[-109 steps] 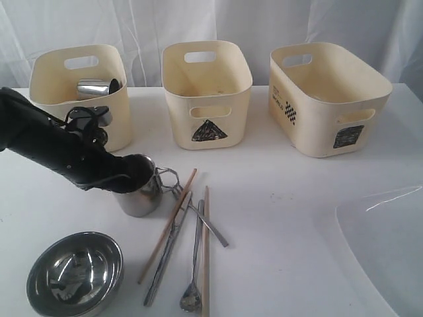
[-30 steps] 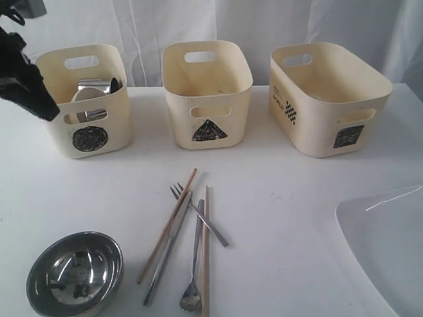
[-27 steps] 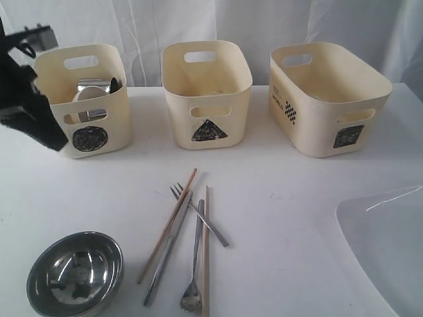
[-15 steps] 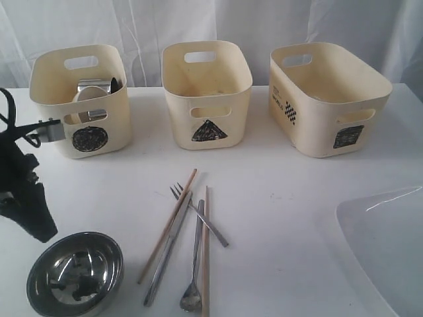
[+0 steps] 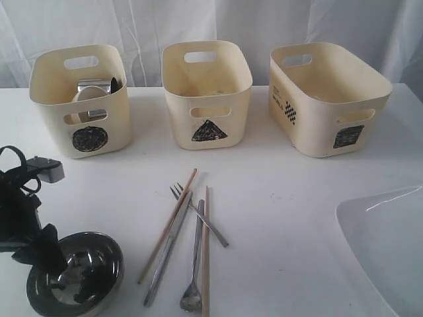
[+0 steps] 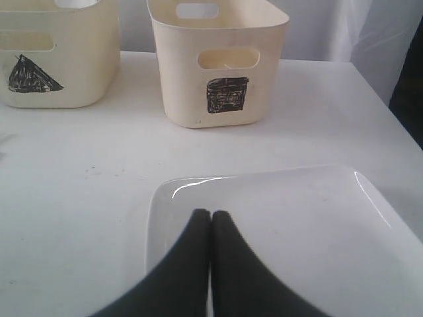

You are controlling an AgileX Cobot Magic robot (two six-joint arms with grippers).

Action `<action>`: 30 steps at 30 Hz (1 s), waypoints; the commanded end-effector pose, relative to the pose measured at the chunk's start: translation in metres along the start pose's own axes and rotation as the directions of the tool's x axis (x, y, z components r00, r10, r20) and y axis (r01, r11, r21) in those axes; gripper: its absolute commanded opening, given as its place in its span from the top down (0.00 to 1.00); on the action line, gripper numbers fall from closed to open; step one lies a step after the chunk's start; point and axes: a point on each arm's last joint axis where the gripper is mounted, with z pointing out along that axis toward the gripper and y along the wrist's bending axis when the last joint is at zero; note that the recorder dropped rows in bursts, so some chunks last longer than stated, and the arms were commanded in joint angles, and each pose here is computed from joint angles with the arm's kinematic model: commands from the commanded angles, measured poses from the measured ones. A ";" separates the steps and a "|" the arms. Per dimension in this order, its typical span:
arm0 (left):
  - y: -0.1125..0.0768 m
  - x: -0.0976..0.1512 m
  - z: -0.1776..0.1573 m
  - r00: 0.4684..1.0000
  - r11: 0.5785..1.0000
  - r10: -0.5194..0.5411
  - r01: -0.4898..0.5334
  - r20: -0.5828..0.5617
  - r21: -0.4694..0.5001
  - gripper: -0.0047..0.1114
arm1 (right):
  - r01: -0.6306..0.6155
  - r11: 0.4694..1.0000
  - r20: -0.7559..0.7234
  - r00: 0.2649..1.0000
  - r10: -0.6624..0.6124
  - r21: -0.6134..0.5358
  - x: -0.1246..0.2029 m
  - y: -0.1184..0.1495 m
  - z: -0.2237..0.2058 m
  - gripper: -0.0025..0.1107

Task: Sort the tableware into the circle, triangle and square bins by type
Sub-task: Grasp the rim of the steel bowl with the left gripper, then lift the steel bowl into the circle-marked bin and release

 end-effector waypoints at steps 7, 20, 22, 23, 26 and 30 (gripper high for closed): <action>0.006 -0.001 0.007 0.992 0.995 -0.057 0.066 0.109 -0.079 0.67 | -0.004 1.000 0.012 1.000 0.004 -0.001 -0.001 0.000 0.000 0.98; -0.002 -0.010 -0.007 0.978 0.995 -0.093 0.100 0.189 -0.026 0.96 | -0.017 1.000 0.012 1.000 0.017 -0.001 -0.001 0.000 0.000 0.98; -0.003 -0.017 -0.022 0.963 0.993 -0.062 0.086 0.261 -0.082 0.96 | -0.017 1.000 0.012 1.000 0.017 -0.001 -0.001 0.000 0.000 0.98; -0.004 -0.022 -0.032 0.951 0.990 -0.040 0.080 0.307 -0.118 0.96 | -0.017 1.000 0.012 1.000 0.017 -0.001 -0.001 0.000 0.000 0.98; -0.010 -0.035 -0.071 0.891 0.970 0.046 0.067 0.451 -0.232 0.96 | -0.017 1.000 0.012 1.000 0.017 -0.001 -0.001 0.000 0.000 0.98; -0.019 -0.050 -0.135 0.730 0.890 0.215 0.128 0.649 -0.438 0.96 | -0.017 1.000 0.012 1.000 0.017 -0.001 -0.001 0.000 0.000 0.98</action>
